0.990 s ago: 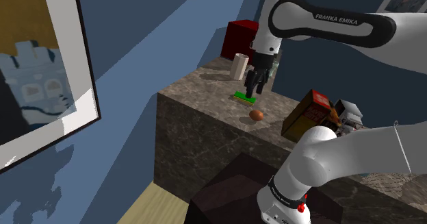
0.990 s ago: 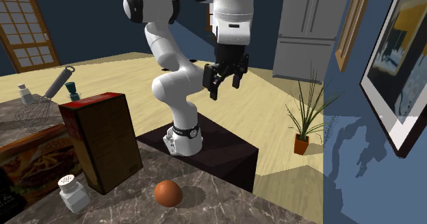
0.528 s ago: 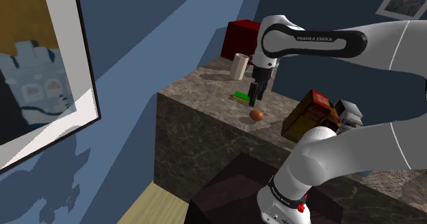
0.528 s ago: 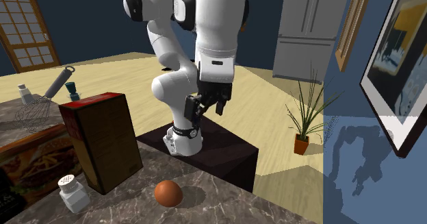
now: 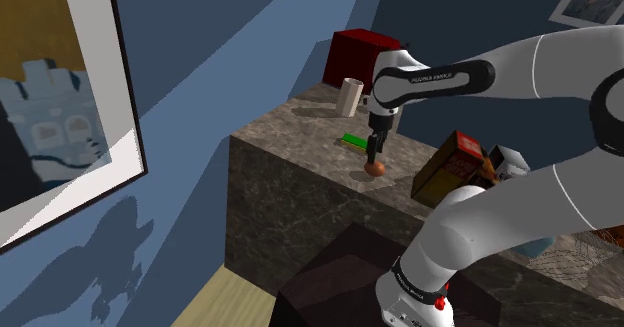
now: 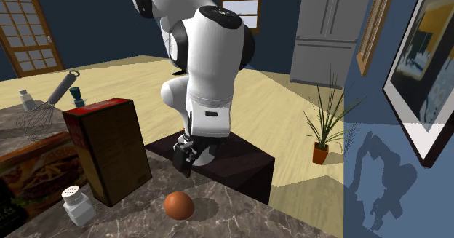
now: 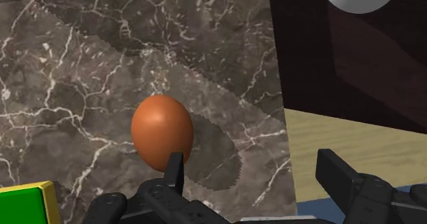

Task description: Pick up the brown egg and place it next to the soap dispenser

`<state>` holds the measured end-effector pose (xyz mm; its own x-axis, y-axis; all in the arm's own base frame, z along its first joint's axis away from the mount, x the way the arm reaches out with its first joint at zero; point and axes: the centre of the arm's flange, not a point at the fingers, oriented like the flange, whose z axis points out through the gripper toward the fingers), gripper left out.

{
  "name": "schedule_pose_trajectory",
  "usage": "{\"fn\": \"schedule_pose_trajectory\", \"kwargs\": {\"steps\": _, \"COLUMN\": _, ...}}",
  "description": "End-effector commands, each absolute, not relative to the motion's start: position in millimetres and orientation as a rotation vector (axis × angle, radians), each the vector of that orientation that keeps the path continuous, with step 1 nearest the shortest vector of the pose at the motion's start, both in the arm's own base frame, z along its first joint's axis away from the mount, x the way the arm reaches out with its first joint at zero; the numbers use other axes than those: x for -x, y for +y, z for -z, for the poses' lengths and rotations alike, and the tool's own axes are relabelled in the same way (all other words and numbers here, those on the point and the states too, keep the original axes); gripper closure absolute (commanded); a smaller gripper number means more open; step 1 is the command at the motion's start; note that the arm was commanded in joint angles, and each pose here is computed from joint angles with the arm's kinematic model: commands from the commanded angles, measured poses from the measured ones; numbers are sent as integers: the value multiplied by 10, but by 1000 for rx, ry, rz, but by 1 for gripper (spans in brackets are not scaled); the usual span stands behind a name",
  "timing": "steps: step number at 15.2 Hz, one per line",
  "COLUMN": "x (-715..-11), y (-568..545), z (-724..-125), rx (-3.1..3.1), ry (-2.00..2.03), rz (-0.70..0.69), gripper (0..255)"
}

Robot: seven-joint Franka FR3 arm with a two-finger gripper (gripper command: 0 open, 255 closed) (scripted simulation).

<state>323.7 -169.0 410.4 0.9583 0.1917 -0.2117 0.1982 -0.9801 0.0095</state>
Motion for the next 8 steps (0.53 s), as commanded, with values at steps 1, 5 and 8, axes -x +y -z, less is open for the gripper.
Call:
{"fn": "schedule_pose_trajectory", "kwargs": {"steps": 1, "x": -3299, "y": -1877, "z": -3944, "rx": -3055, "ry": 341, "rz": 334, "gripper": 0}}
{"fn": "schedule_pose_trajectory", "kwargs": {"steps": 5, "x": -3406, "y": -2232, "z": -3625, "rx": -3012, "ry": 403, "rz": 348, "gripper": 0}}
{"fn": "schedule_pose_trajectory", "kwargs": {"steps": 8, "x": -3394, "y": -2274, "z": -3496, "rx": -3009, "ry": 408, "rz": 349, "gripper": 0}}
